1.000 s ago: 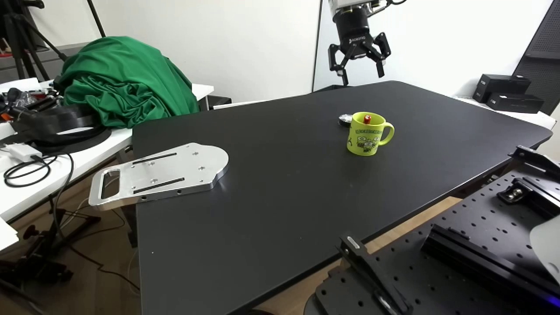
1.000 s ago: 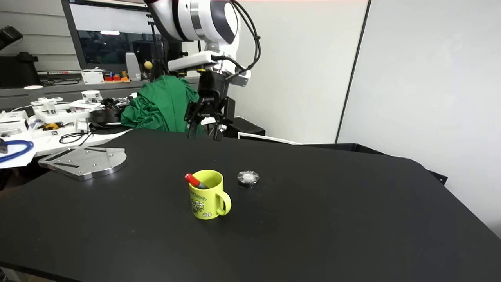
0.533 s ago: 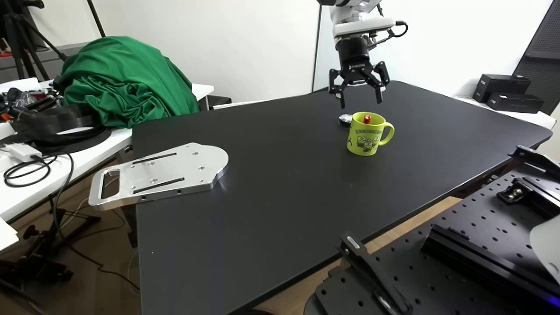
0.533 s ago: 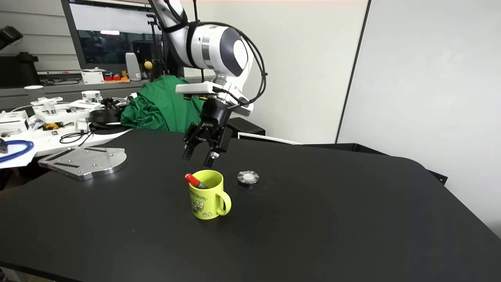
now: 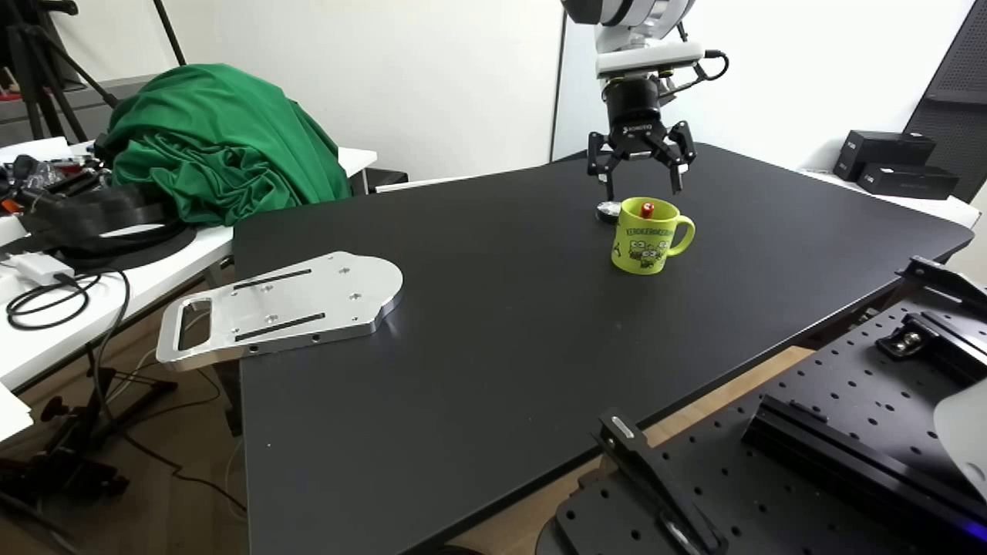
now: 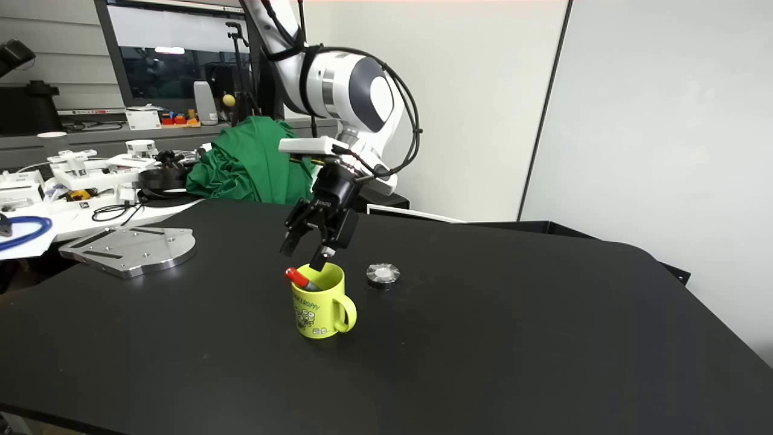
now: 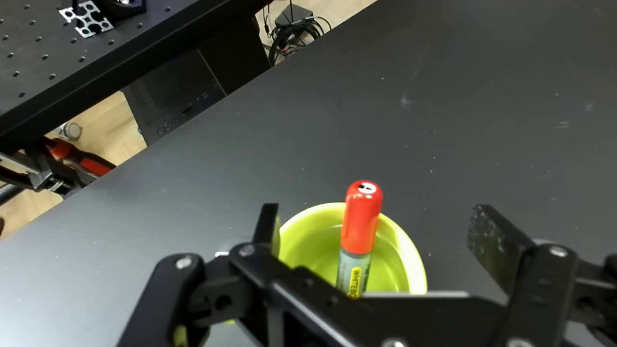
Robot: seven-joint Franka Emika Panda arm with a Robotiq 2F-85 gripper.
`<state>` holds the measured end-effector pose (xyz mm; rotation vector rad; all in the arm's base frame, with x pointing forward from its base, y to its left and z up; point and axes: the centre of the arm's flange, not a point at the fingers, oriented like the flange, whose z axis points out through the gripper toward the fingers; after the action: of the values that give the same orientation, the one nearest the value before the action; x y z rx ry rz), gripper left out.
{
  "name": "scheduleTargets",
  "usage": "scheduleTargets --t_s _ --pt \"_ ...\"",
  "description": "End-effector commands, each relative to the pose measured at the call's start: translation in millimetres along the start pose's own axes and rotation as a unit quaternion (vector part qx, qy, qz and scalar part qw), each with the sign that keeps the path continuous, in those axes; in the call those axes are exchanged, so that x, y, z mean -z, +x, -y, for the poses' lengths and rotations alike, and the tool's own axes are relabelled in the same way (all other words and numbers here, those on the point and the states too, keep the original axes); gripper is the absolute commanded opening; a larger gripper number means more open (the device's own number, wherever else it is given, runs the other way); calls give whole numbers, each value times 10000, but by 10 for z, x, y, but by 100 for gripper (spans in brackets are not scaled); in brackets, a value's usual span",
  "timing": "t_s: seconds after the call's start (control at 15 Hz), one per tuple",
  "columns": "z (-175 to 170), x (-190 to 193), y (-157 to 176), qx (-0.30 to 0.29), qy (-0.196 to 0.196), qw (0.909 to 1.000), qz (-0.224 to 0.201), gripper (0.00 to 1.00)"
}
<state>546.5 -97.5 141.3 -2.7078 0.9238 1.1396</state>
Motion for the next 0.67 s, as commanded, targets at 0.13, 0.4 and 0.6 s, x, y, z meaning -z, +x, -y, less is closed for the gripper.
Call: scheduleTargets --t_s 0.13,0.4,0.6 --pt "-56 -72 88 -235 177 9992 268 100" --pt "-57 -139 118 -277 192 9988 349 100" --pt "-50 -161 113 -246 224 9989 335 75"
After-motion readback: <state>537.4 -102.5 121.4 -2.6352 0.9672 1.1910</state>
